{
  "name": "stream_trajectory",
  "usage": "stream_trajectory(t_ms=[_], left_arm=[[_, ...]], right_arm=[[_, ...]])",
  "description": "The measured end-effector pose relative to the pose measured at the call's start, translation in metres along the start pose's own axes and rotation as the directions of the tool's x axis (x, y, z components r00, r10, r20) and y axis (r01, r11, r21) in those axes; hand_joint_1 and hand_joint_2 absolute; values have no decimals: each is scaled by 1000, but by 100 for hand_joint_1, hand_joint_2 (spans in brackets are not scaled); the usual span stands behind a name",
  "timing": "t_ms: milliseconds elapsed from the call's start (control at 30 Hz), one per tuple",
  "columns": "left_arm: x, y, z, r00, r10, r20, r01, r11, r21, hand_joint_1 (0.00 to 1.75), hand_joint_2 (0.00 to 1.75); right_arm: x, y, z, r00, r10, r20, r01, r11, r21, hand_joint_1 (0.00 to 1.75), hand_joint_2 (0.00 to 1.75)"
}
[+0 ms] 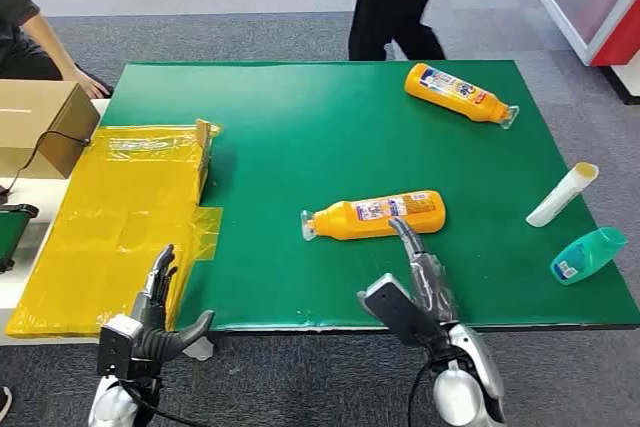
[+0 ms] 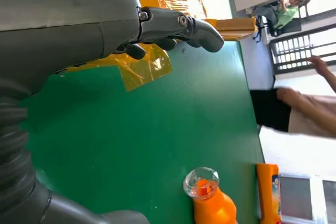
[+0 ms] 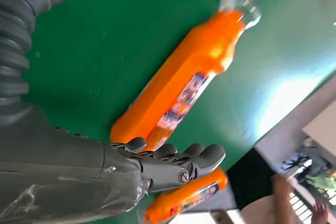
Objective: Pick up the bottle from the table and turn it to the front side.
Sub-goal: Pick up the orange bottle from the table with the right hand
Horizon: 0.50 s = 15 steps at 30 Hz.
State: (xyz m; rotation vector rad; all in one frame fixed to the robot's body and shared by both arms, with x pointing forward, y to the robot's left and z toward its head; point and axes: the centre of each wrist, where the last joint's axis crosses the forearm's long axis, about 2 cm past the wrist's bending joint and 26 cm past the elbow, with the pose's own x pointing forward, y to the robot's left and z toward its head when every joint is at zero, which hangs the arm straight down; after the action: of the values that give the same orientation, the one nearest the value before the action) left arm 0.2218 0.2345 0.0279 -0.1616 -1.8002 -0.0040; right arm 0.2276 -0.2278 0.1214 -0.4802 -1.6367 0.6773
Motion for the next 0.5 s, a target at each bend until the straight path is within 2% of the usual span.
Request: stream_trajectory(t_ms=[133,167,300,500], left_arm=[[-3,-8,-17,1000,19,12,-18,999,-34,0,175],[-4,-8,-19,1000,24,12,-24,999,-39,0,175],[-5,-12,-24,999,37,9,-36,998,-60,0,175],[-8,-14,-24,999,40,-3,-40,996,-79,0,175]], right_arm=[[-17,-30,-60,968,224,-111,-217,974,68,0,175],[-21,-32,-67,960,251,-126,-242,967,85,0,175],[-34,-39,-88,934,319,-162,-302,945,124,0,175],[-44,-42,-98,916,353,-190,-325,932,163,0,175]])
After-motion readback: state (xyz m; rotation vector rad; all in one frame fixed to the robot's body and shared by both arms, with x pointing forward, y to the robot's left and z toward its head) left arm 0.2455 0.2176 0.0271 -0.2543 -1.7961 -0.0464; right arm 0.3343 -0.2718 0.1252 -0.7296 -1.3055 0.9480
